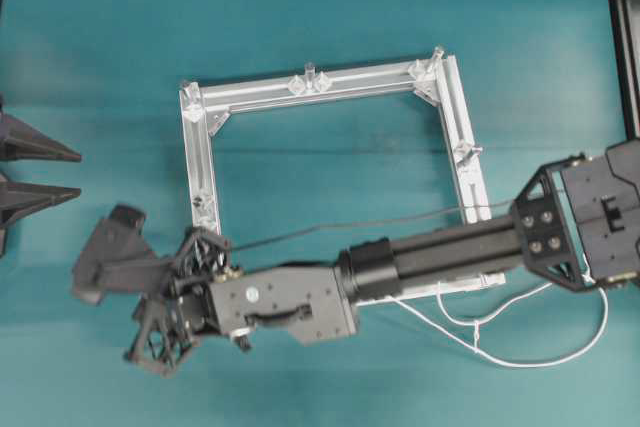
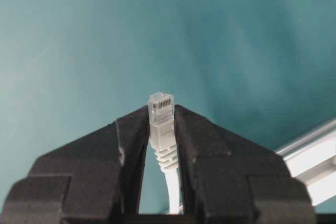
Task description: Move the cable alternately left and right between 8 pins so it hooks onto each one.
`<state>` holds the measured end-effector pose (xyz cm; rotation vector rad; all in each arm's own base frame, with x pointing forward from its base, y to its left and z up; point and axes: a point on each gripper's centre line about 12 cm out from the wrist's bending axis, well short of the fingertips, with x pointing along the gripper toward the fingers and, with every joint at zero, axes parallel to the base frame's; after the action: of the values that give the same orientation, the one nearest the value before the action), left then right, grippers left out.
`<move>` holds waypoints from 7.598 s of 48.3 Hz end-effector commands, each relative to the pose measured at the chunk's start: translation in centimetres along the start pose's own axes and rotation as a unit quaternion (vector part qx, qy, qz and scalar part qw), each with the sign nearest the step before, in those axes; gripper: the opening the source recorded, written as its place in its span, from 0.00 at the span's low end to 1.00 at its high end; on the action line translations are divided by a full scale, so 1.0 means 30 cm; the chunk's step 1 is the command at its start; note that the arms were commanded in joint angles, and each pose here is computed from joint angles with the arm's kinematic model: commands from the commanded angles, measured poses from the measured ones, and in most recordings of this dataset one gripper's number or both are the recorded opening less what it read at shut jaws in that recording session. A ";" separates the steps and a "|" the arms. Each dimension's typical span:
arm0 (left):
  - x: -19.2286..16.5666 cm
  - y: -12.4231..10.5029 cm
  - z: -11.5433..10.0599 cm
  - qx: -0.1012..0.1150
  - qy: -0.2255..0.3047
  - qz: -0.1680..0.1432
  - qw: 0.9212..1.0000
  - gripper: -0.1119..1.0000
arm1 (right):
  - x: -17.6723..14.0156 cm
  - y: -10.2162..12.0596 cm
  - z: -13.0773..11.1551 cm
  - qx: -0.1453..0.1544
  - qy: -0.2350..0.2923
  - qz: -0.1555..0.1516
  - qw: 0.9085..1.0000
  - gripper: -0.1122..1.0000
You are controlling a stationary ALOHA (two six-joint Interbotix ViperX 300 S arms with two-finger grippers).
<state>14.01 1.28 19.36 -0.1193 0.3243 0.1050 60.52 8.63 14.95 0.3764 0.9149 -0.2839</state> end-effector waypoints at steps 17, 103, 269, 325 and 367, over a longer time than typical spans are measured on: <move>0.000 -0.003 0.014 -0.001 -0.006 -0.002 1.000 0.59 | -0.141 -0.070 0.073 0.041 -0.040 -0.018 0.998 0.26; 0.000 -0.002 0.014 -0.001 -0.007 -0.002 1.000 0.59 | -0.095 -0.452 0.226 0.083 -0.062 -0.071 0.992 0.26; 0.000 -0.003 0.012 -0.002 -0.005 -0.002 1.000 0.59 | -0.360 -0.599 -0.074 0.100 -0.058 -0.044 0.992 0.26; 0.000 -0.003 0.012 -0.002 -0.005 -0.002 1.000 0.59 | -0.421 -0.617 -0.275 0.052 -0.030 -0.036 0.998 0.26; -0.001 -0.003 0.015 -0.001 -0.007 -0.002 1.000 0.59 | -0.651 -1.048 -0.300 0.060 -0.028 -0.207 0.976 0.26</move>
<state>13.98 1.25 19.34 -0.1190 0.3228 0.1034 30.84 -13.33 18.37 0.2956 0.9561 -0.7100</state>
